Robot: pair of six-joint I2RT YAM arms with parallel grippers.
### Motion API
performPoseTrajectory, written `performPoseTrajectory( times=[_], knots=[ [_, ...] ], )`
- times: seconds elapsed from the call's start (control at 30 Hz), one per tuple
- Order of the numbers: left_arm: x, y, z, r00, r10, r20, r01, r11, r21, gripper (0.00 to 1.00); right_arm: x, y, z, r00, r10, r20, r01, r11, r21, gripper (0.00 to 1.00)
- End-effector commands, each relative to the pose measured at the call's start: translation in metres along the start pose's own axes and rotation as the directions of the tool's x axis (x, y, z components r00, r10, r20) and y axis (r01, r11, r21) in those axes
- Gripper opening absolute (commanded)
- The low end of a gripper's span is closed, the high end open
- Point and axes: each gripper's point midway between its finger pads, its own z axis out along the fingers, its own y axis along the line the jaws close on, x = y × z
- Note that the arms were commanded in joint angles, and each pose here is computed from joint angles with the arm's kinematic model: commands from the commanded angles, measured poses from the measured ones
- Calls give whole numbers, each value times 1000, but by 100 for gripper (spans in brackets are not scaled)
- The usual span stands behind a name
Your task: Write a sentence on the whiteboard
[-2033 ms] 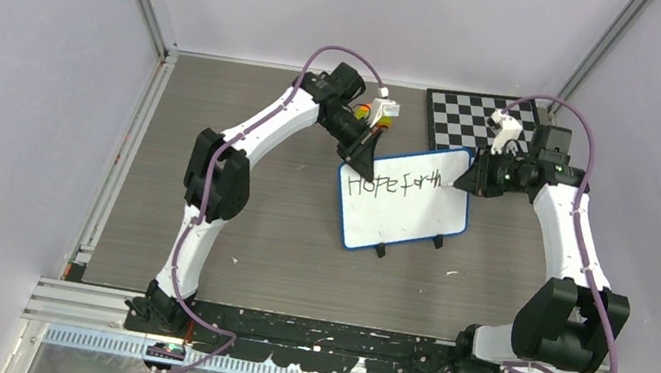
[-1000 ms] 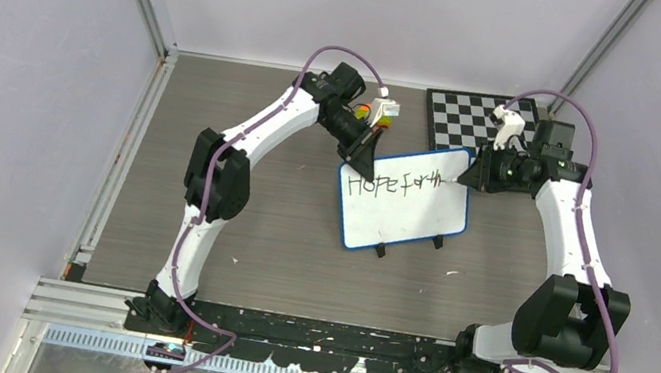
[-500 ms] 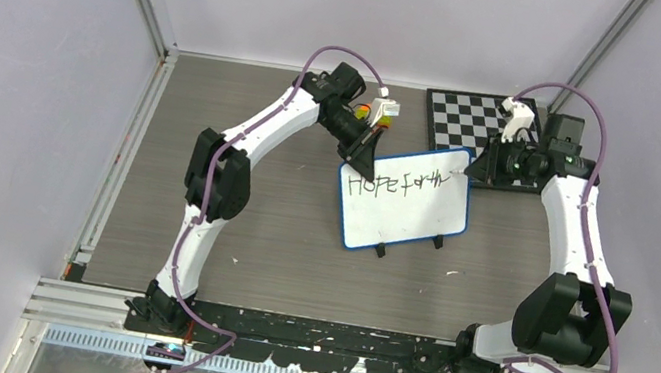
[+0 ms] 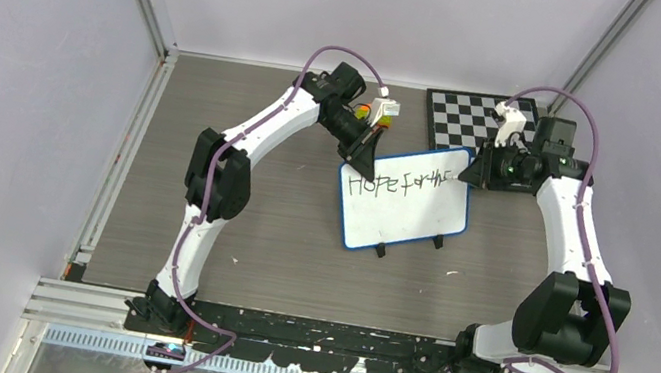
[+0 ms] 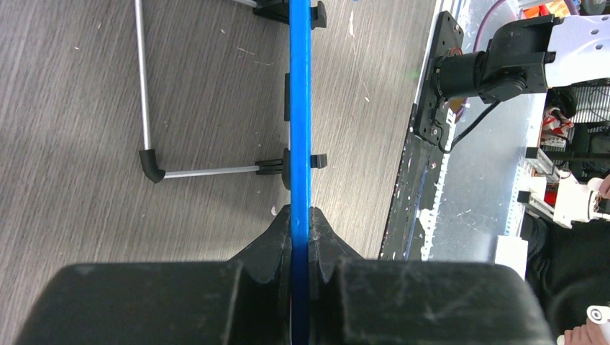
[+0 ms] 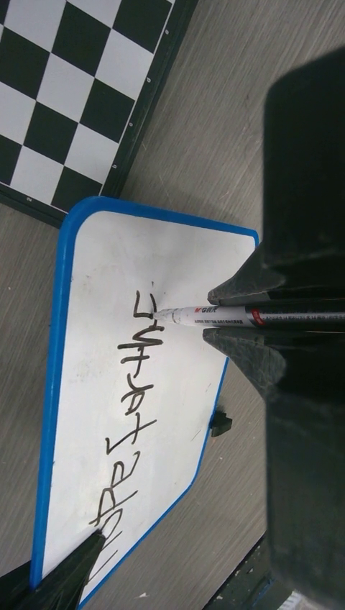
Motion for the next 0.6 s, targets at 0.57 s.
performPoseTrajectory(
  times=[0.57],
  knots=[
    [1, -5, 12, 1000, 22, -17, -22, 999, 25, 0, -8, -24, -17, 999, -45, 14, 43, 994, 101, 0]
  ],
)
